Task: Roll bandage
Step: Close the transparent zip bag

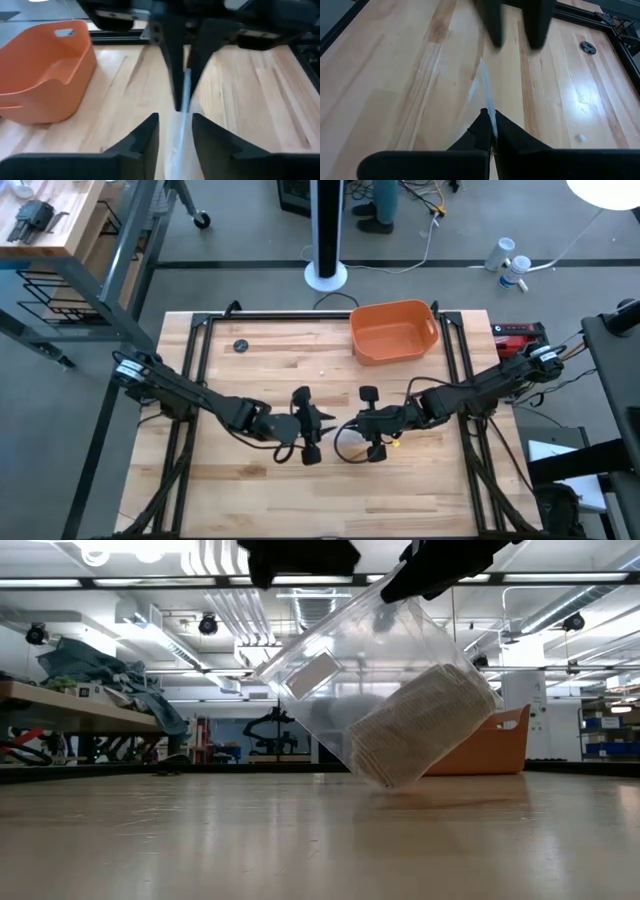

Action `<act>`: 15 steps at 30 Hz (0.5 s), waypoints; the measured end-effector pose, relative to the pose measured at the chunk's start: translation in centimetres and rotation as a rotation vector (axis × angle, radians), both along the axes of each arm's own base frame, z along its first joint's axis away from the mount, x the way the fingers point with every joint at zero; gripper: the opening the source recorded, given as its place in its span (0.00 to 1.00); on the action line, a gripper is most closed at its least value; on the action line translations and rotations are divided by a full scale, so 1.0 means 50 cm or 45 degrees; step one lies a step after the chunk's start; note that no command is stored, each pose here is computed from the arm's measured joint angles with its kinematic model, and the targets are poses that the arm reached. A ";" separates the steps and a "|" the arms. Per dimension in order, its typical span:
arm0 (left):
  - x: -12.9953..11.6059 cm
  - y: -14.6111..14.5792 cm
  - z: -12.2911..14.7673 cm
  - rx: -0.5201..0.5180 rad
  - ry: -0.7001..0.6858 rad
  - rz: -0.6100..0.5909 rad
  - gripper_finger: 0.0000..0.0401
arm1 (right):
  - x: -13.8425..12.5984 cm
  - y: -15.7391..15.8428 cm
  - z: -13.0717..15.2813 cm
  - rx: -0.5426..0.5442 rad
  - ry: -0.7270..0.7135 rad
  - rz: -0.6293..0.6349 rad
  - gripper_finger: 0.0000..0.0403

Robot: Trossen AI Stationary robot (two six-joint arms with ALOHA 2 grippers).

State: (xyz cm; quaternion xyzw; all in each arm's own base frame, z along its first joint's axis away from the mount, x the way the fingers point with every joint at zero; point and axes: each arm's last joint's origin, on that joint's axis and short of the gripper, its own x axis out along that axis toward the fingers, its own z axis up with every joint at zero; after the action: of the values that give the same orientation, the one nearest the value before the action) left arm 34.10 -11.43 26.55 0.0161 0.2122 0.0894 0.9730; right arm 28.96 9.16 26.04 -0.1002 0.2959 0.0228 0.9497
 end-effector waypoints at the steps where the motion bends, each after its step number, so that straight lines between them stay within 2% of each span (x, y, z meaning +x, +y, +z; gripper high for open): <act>1: 0.004 -0.002 -0.006 0.000 0.004 -0.003 0.28 | 0.000 0.000 0.000 0.000 0.000 0.000 0.00; 7: 0.019 -0.003 -0.020 -0.023 -0.003 -0.038 0.35 | 0.000 0.000 -0.001 0.000 0.000 -0.001 0.00; 15: 0.028 0.010 -0.022 -0.018 -0.021 -0.028 0.32 | 0.000 0.000 -0.001 0.000 0.000 0.000 0.00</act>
State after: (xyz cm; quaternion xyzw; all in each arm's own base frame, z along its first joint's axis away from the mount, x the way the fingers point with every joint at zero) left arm 35.51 -10.95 25.45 0.0110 0.2048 0.0775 0.9757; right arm 28.97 9.17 25.97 -0.1000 0.2959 0.0227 0.9497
